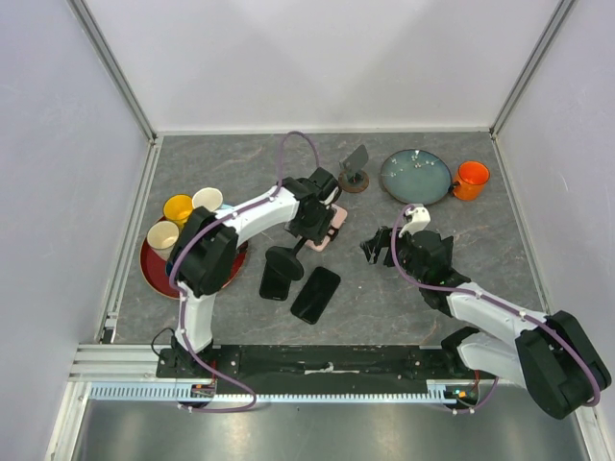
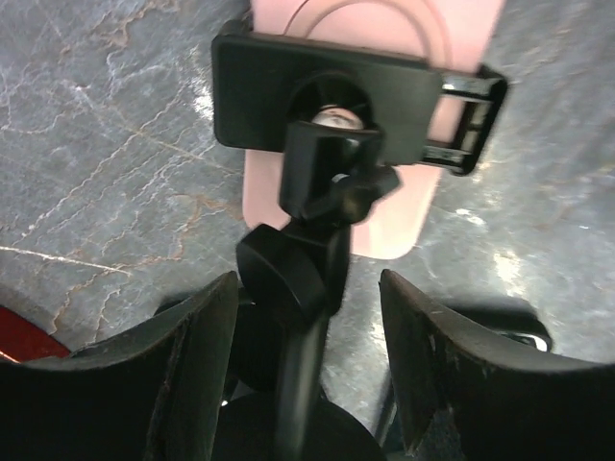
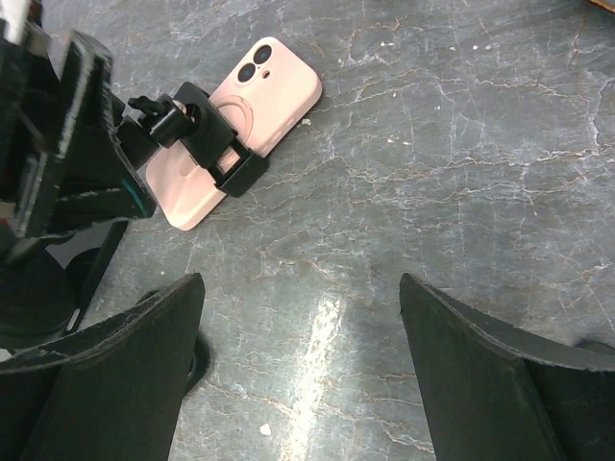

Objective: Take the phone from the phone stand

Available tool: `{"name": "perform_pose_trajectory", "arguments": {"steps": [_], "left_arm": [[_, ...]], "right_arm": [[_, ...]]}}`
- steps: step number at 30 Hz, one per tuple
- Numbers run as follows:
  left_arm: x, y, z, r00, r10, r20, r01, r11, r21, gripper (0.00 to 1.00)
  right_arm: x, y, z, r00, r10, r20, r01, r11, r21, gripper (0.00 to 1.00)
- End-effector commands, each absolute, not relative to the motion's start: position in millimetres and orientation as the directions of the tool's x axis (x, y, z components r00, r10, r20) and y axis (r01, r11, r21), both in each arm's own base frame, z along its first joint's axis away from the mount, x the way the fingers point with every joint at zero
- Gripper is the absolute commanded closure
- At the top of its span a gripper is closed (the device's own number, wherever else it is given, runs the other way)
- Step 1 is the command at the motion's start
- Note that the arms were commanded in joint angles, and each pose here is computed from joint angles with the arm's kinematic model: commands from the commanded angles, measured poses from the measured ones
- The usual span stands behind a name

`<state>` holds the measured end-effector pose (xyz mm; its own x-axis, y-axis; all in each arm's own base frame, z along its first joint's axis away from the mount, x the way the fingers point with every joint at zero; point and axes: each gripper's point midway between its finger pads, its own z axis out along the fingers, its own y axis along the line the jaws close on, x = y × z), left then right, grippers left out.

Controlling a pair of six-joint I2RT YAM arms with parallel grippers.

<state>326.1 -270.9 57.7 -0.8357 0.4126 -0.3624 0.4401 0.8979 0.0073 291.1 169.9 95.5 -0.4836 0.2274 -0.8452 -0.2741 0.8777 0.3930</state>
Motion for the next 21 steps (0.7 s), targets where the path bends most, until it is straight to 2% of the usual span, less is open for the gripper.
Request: {"name": "perform_pose_trajectory", "arguments": {"steps": [1, 4, 6, 7, 8, 10, 11, 12, 13, 17, 19, 21], "left_arm": [[336, -260, 56, -0.82, 0.449, -0.355, 0.435, 0.892, 0.123, 0.33], [334, -265, 52, -0.819, 0.46, -0.343, 0.454, 0.885, 0.102, 0.36], [332, -273, 46, -0.818, 0.467, -0.336, 0.471, 0.879, 0.077, 0.44], [329, -278, 46, -0.813, 0.474, -0.338, 0.481, 0.874, 0.067, 0.51], [327, -281, 47, -0.808, 0.479, -0.343, 0.491, 0.869, 0.055, 0.66], [327, -290, 54, -0.791, 0.482, -0.375, 0.507, 0.861, 0.039, 0.8], [328, -293, 64, -0.778, 0.481, -0.404, 0.516, 0.856, 0.026, 0.91], [327, -297, 72, -0.765, 0.481, -0.427, 0.527, 0.85, 0.015, 0.95], [330, -303, 82, -0.745, 0.478, -0.466, 0.536, 0.844, 0.008, 0.98], [334, -319, 137, -0.634, 0.453, -0.626, 0.596, 0.803, -0.023, 0.98], [335, -336, 179, -0.535, 0.402, -0.743, 0.643, 0.764, -0.049, 0.98], [331, -340, 203, -0.443, 0.393, -0.806, 0.694, 0.72, -0.031, 0.98]], "right_arm": [[301, 171, 118, -0.42, 0.246, -0.873, -0.288, 0.877, 0.386, 0.1], [301, 171, 118, -0.419, 0.252, -0.873, -0.289, 0.874, 0.391, 0.1], [301, 172, 121, -0.414, 0.256, -0.874, -0.292, 0.872, 0.394, 0.1], [301, 172, 122, -0.41, 0.257, -0.875, -0.294, 0.871, 0.393, 0.1], [302, 172, 126, -0.404, 0.26, -0.877, -0.3, 0.868, 0.395, 0.1], [301, 172, 131, -0.396, 0.257, -0.881, -0.306, 0.868, 0.391, 0.08], [303, 172, 138, -0.386, 0.264, -0.884, -0.304, 0.868, 0.392, 0.07], [302, 170, 138, -0.396, 0.264, -0.88, -0.296, 0.87, 0.394, 0.04], [303, 170, 140, -0.4, 0.27, -0.876, -0.293, 0.868, 0.401, 0.02], [312, 170, 170, -0.42, 0.345, -0.84, -0.281, 0.83, 0.481, 0.02], [312, 175, 190, -0.431, 0.374, -0.822, -0.309, 0.794, 0.523, 0.02], [314, 170, 203, -0.44, 0.419, -0.794, -0.294, 0.769, 0.568, 0.02]]}}
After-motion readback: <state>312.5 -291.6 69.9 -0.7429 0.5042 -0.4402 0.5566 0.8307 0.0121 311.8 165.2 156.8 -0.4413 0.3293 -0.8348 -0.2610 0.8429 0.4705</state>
